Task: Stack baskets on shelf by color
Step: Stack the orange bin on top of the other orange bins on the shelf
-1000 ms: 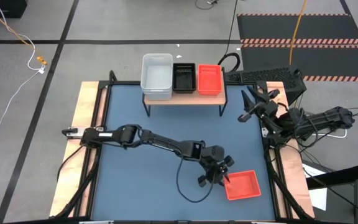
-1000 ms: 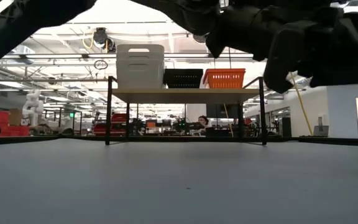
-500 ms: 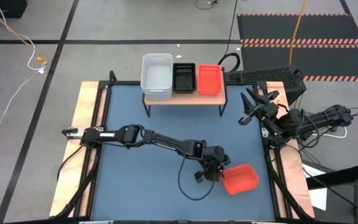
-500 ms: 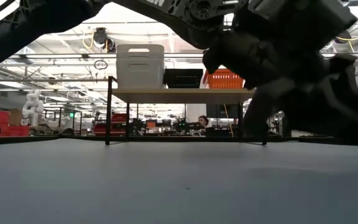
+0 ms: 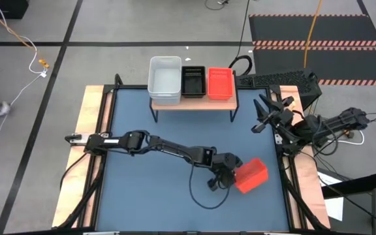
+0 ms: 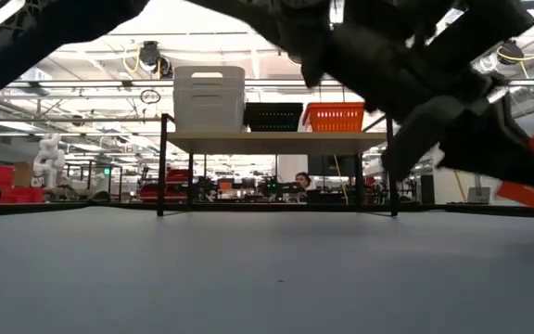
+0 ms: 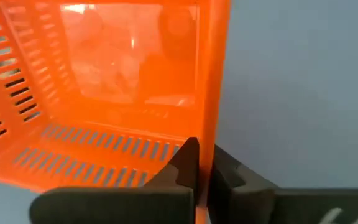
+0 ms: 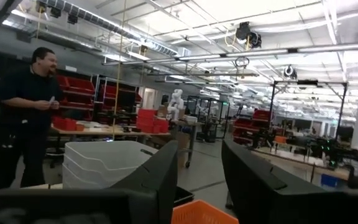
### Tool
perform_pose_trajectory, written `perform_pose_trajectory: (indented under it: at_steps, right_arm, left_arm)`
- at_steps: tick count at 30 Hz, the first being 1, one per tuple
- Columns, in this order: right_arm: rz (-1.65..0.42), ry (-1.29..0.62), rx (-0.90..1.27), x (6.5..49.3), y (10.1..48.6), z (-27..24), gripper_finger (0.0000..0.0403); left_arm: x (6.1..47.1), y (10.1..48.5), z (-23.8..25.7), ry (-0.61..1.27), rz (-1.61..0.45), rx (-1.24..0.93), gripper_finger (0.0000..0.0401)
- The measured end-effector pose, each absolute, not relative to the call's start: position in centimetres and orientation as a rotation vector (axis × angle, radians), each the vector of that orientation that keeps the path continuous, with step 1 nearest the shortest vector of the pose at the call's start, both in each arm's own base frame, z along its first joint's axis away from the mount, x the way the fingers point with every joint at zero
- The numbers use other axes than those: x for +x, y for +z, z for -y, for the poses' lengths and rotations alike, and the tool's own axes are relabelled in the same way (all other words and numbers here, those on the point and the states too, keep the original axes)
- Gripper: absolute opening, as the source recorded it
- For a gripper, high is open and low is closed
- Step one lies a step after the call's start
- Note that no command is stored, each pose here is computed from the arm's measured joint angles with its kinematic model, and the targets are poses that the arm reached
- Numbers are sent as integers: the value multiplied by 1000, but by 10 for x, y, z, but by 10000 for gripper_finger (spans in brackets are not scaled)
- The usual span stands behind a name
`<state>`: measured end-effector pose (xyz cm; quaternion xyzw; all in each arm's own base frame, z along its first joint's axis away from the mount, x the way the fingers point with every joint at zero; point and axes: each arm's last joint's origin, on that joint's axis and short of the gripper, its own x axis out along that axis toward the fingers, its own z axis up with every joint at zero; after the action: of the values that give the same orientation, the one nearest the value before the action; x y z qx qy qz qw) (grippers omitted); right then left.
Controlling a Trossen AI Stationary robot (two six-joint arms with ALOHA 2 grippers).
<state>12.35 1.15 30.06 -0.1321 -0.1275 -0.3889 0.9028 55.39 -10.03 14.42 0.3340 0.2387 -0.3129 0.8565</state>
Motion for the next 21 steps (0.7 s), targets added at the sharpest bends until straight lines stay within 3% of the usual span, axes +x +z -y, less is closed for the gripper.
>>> perform_pose_trajectory:
  at_steps: [6,11,21]
  right_arm:
    - [269,-798,-250,120,302,-13,119]
    - [273,-778,-245,119,302,-16,119]
    - [276,-770,-244,119,302,-17,119]
  left_arm:
    - [533,185,103,-409,-721,741,6]
    - [510,211,101,-367,-887,565,13]
    - [486,173,91,-313,-1249,423,15]
